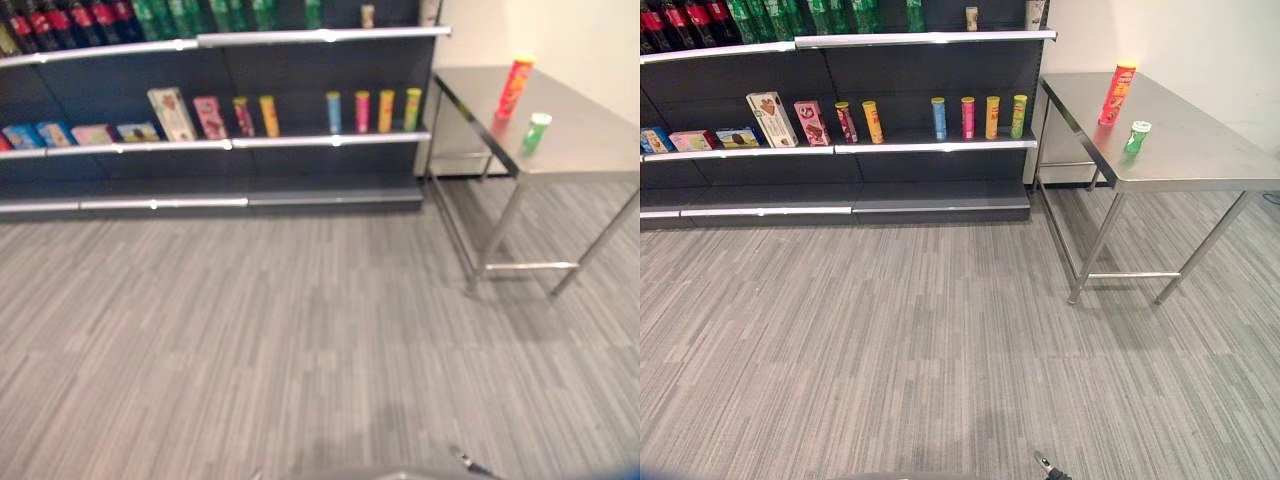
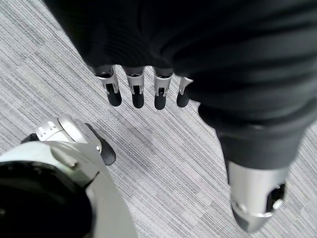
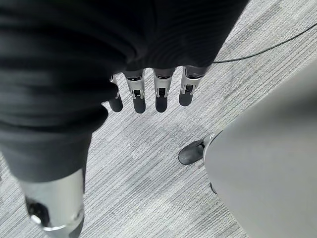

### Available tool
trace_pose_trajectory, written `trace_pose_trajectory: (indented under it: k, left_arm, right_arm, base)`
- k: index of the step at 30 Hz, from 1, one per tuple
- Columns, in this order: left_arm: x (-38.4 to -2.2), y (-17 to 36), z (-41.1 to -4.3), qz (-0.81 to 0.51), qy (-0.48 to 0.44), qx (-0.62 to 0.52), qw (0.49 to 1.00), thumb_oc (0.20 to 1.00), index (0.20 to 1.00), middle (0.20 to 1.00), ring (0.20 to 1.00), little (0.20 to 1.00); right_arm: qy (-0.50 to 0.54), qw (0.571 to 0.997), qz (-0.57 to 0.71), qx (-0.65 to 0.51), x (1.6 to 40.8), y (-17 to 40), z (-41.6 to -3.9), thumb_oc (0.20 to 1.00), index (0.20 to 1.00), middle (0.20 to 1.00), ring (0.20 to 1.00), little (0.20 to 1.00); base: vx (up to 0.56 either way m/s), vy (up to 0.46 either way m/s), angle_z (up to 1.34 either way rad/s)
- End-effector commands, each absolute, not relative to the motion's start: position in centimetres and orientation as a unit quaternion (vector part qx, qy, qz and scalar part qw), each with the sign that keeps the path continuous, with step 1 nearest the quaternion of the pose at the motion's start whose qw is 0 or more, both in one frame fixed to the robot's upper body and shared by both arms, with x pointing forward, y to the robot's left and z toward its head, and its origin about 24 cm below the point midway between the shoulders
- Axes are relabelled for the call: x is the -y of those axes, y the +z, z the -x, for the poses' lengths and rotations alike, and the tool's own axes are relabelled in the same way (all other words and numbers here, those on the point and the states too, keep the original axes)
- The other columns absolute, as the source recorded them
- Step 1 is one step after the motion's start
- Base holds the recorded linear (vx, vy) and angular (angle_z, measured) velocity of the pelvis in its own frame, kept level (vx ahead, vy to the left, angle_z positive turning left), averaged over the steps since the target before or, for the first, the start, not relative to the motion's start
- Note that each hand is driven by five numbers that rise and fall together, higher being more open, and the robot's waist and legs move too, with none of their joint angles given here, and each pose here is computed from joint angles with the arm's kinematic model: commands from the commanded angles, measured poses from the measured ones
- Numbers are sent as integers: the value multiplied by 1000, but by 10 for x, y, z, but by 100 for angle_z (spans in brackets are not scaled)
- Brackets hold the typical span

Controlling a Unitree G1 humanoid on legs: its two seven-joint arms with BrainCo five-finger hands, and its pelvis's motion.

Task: Put the goods on the table back onto the shelves and tidy them up.

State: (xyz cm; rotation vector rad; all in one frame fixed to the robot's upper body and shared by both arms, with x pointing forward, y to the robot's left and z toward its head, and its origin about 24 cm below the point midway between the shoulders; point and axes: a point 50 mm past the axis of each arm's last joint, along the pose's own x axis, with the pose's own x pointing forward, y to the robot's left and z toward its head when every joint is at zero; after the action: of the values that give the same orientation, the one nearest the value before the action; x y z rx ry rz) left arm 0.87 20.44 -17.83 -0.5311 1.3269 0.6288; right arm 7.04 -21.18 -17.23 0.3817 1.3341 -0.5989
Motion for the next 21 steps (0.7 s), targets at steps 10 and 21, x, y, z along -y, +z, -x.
trace_pose_trajectory:
  k: [10, 21]
  left_arm:
    - [-194, -178, -42, 292, 304, -563, 711, 1000, 1000, 1000, 1000, 1000]
    - [-210, -178, -11, 331, 400, -553, 652, 1000, 1000, 1000, 1000, 1000]
  right_arm:
    - [-276, 755, -184, -566, 218, -160, -119, 1000, 1000, 1000, 1000, 1000]
    - [-281, 720, -186, -606, 209, -169, -89, 1000, 1000, 1000, 1000, 1000]
  base:
    - [16, 1, -4]
    - [512, 426, -53]
